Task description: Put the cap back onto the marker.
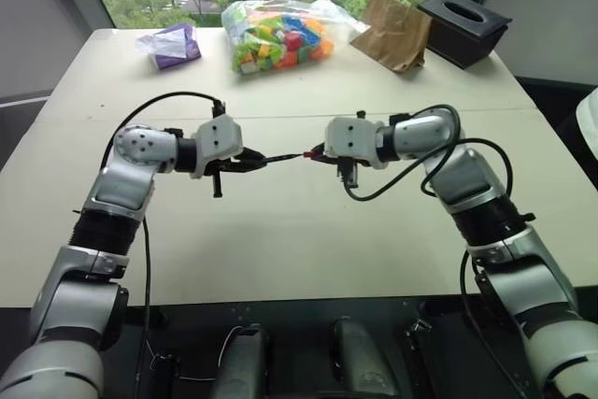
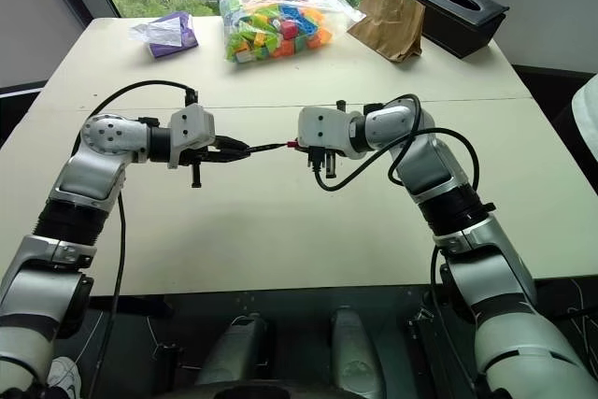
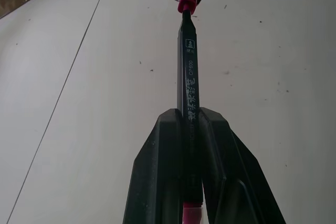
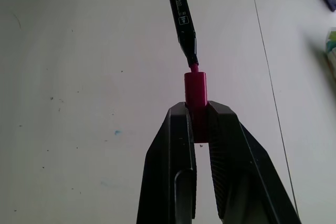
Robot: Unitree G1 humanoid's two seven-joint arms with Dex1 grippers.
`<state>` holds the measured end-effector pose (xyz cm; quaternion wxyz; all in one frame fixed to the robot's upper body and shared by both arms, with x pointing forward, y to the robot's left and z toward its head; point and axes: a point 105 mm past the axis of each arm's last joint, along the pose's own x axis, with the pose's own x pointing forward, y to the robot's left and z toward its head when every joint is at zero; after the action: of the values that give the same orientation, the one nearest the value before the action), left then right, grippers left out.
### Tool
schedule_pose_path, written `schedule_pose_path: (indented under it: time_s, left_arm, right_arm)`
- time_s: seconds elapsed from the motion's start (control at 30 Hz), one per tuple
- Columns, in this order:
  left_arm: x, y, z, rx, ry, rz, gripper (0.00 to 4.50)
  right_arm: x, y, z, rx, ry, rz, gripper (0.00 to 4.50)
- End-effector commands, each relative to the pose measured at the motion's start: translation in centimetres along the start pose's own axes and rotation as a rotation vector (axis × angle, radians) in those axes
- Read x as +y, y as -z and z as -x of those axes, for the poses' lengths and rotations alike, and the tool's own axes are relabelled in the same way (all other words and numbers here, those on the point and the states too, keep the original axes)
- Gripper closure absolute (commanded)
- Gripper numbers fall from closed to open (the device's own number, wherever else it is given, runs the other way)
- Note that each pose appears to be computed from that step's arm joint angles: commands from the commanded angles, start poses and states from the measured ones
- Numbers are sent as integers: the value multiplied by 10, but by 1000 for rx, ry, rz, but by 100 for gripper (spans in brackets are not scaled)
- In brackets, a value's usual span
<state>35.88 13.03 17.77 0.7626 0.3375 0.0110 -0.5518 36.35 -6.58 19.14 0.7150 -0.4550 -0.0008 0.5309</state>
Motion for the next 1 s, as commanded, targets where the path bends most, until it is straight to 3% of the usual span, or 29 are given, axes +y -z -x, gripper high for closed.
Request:
schedule_pose_path:
  time_s: [0.03,0.7,1.0]
  left_arm:
    - [6,-16,3,-30,-16,-56,447]
    - [6,-14,-6,6,24,-126,447]
    - [13,-24,-14,-43,-11,-160,447]
  right_arm:
    - [-6,-20,2,-49,27,52,447]
    - [9,-37,-24,-41,-31,177,447]
    - [14,-48,-31,-72,-46,153,447]
